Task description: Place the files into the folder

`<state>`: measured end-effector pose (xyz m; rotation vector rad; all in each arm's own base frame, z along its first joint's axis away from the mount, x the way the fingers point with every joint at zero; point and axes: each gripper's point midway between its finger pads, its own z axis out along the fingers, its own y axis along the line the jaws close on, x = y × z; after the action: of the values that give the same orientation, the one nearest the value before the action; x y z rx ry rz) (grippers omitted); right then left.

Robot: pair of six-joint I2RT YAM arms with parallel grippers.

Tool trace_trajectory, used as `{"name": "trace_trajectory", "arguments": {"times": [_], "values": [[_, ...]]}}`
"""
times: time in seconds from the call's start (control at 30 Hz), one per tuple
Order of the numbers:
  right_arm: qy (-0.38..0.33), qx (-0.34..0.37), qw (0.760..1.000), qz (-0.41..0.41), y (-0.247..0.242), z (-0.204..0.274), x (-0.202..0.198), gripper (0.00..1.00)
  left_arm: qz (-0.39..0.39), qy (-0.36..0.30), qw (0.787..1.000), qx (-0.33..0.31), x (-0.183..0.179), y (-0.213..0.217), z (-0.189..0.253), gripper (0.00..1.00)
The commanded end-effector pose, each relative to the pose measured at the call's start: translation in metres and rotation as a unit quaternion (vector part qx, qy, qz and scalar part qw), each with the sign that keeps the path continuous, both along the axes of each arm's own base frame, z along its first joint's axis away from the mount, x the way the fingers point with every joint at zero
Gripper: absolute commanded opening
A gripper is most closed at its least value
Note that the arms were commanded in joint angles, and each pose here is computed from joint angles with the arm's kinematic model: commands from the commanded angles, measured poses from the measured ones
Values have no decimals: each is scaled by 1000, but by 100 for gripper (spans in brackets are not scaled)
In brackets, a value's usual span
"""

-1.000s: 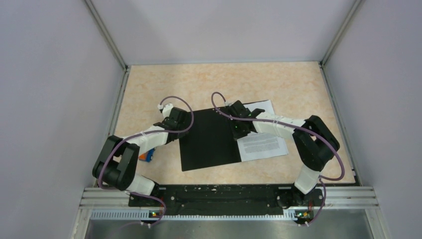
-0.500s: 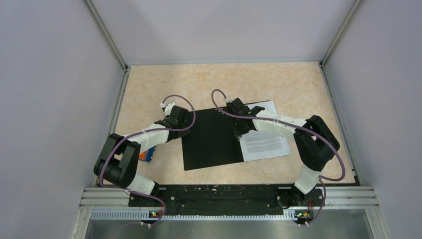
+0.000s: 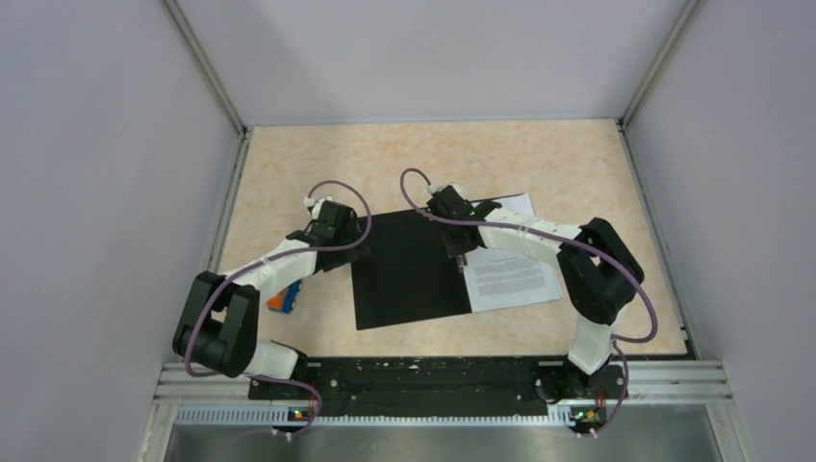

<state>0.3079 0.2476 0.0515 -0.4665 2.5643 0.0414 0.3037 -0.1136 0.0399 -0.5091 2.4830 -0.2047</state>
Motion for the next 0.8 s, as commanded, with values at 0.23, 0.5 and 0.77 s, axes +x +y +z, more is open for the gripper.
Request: {"name": "trace_trajectory", "arguments": {"times": [0.23, 0.5, 0.77], "values": [[3, -25, 1000, -6, 11, -15, -3, 25, -5, -33, 999, -43, 5, 6, 29, 80], [11, -55, 998, -18, 4, -27, -16, 20, -14, -47, 997, -64, 4, 5, 36, 81], [5, -78, 996, -37, -5, -31, -23, 15, -1, -45, 996, -71, 2, 8, 34, 80]]}}
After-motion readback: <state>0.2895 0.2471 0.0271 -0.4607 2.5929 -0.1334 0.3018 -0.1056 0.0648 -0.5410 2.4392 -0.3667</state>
